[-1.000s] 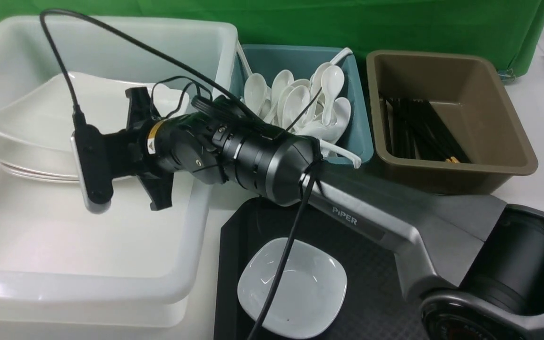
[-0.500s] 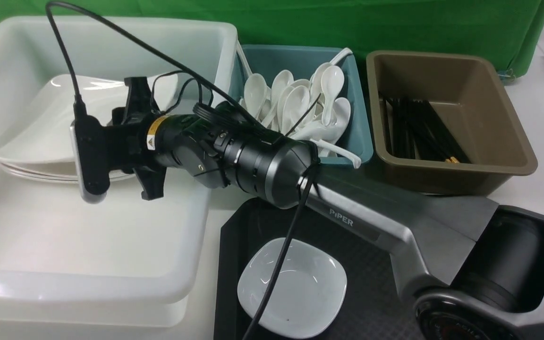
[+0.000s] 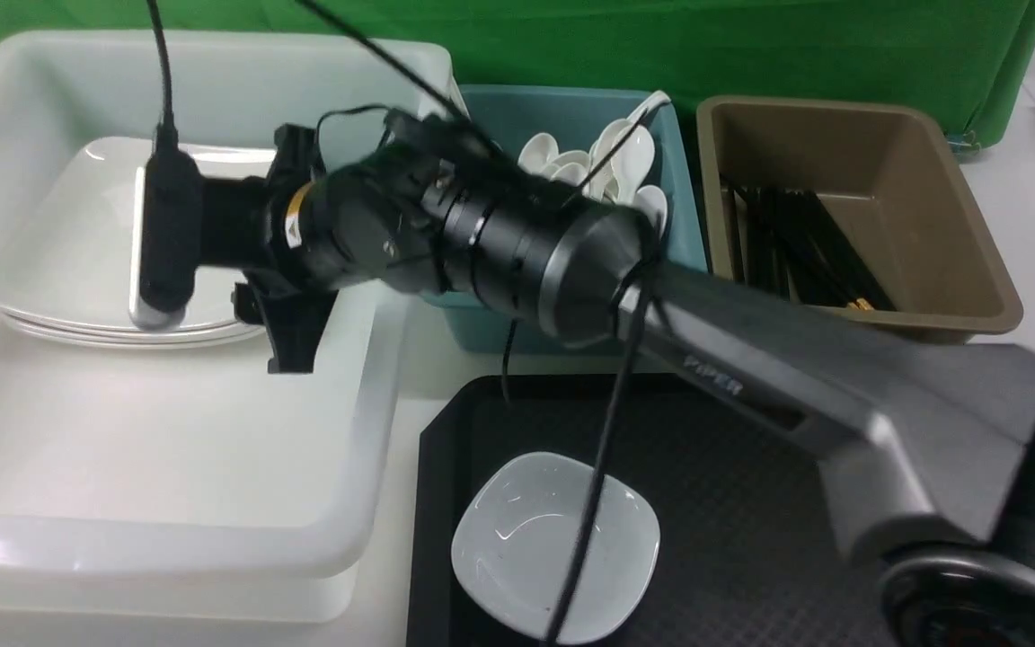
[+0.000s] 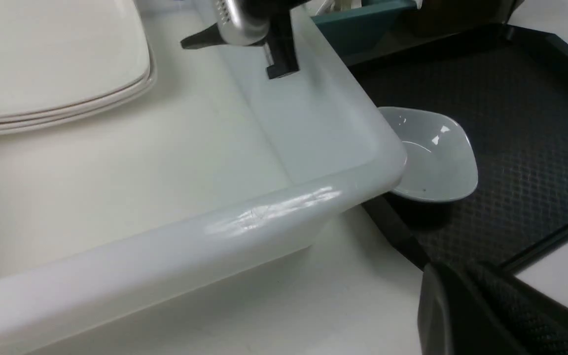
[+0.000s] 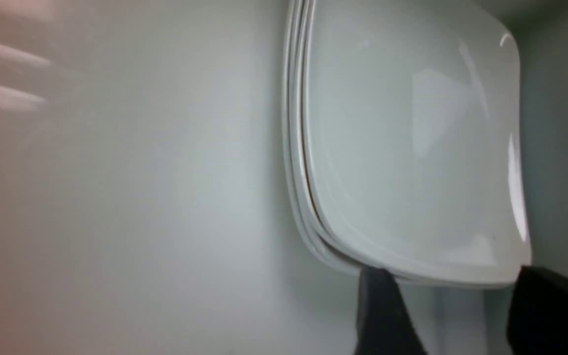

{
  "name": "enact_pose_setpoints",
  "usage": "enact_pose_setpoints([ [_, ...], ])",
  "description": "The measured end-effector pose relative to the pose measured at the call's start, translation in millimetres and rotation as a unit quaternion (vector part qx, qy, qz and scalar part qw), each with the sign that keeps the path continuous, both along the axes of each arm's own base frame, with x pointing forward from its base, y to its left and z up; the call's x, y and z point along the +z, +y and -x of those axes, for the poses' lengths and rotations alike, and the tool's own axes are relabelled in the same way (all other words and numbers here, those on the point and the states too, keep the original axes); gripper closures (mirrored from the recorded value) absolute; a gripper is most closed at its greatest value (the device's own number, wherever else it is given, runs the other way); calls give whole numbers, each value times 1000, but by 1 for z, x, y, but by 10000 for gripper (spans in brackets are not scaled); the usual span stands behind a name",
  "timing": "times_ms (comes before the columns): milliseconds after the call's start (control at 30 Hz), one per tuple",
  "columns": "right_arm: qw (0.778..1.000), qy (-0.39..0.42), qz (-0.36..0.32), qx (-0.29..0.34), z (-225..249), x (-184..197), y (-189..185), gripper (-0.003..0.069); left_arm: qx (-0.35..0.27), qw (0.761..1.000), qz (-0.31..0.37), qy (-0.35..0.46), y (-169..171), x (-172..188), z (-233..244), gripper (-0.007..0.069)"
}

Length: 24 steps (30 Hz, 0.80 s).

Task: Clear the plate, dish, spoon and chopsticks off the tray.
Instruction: Use the left arm to grab a small plate from the dinner plate

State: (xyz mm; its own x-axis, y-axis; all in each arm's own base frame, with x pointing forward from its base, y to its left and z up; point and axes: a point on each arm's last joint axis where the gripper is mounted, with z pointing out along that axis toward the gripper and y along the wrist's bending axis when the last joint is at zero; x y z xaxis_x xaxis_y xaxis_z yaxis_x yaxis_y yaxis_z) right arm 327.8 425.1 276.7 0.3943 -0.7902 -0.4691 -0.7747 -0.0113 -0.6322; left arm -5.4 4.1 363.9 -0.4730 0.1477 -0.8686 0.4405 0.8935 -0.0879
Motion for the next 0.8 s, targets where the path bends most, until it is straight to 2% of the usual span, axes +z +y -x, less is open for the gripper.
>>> enact_pose_setpoints([
  [167,992,95,-18,-79,47,103,-55,453,-16,999,-42,21,-10,1,-18,613],
  [267,982,128,-12,-136,70,144,-93,566,-34,995,-74,48,-27,0,-45,613],
  [300,981,131,-9,-144,72,148,-98,578,-38,995,-78,51,-30,0,-50,613],
  [333,973,140,-8,-182,84,166,-119,622,-58,992,-91,60,-44,-2,-69,613],
  [367,971,142,-15,-190,84,168,-120,625,-61,992,-94,66,-47,-3,-74,613],
  [400,962,138,-44,-232,90,182,-136,640,-85,988,-98,83,-63,-8,-95,613],
  [533,946,136,-75,-284,111,199,-174,641,-135,979,-97,122,-93,-23,-129,613],
  [633,928,164,-79,-324,142,191,-218,641,-182,962,-102,175,-126,-53,-163,613],
  [800,906,198,-71,-368,180,160,-269,641,-232,939,-146,209,-169,-80,-181,613],
])
